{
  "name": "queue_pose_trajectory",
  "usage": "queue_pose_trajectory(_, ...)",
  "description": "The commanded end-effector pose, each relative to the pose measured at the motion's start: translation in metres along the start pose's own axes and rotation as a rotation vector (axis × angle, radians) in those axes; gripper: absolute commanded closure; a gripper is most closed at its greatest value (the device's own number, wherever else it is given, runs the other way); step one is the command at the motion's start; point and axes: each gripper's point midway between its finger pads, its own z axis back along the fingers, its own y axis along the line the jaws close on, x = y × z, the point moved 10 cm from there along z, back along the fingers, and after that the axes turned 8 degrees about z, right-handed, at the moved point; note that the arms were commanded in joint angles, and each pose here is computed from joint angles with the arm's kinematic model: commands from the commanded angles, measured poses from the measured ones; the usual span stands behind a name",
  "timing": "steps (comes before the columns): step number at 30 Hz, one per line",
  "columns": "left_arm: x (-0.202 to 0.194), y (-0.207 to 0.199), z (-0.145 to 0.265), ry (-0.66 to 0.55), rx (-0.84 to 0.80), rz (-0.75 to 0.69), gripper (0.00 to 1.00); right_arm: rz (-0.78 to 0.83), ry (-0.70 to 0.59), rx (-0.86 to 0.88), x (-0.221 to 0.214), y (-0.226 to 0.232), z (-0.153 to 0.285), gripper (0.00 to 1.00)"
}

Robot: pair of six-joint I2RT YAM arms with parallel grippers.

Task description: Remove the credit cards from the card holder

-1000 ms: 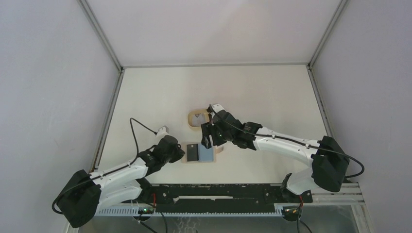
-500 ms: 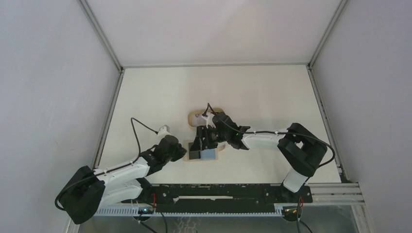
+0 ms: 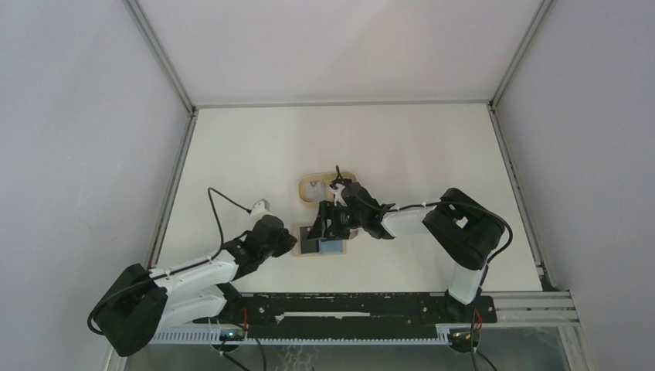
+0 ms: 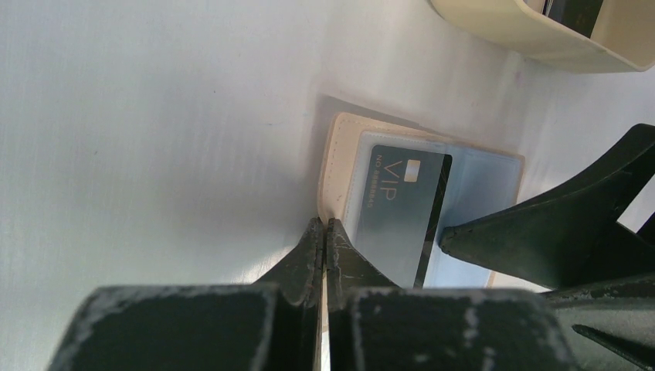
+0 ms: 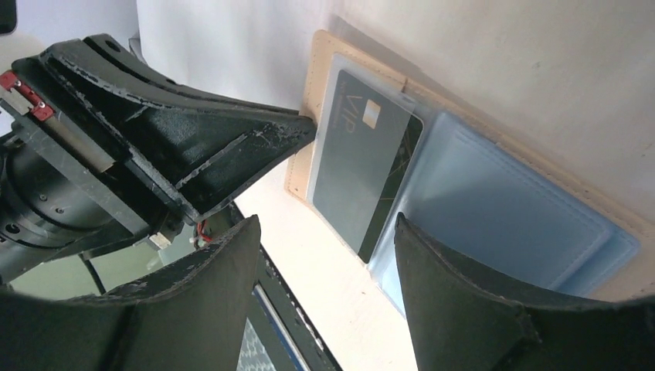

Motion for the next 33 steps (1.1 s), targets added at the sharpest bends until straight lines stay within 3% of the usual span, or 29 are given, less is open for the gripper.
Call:
queue_pose_trajectory(1, -0.011, 0.028, 0.001, 0.047, 0.119, -0.046, 1.00, 0.002, -0.072, -0.054, 0.007, -0.001, -0.004, 0.27)
queue_pose_trajectory(12, -0.009, 0.024, 0.001, 0.047, 0.122, -0.055, 1.00, -0.089, -0.086, -0.124, 0.006, -0.010, -0.008, 0.27)
queue_pose_trajectory(33, -0.010, 0.028, 0.003, 0.044, 0.129, -0.049, 1.00, -0.205, -0.008, 0.101, -0.002, 0.010, -0.029, 0.27)
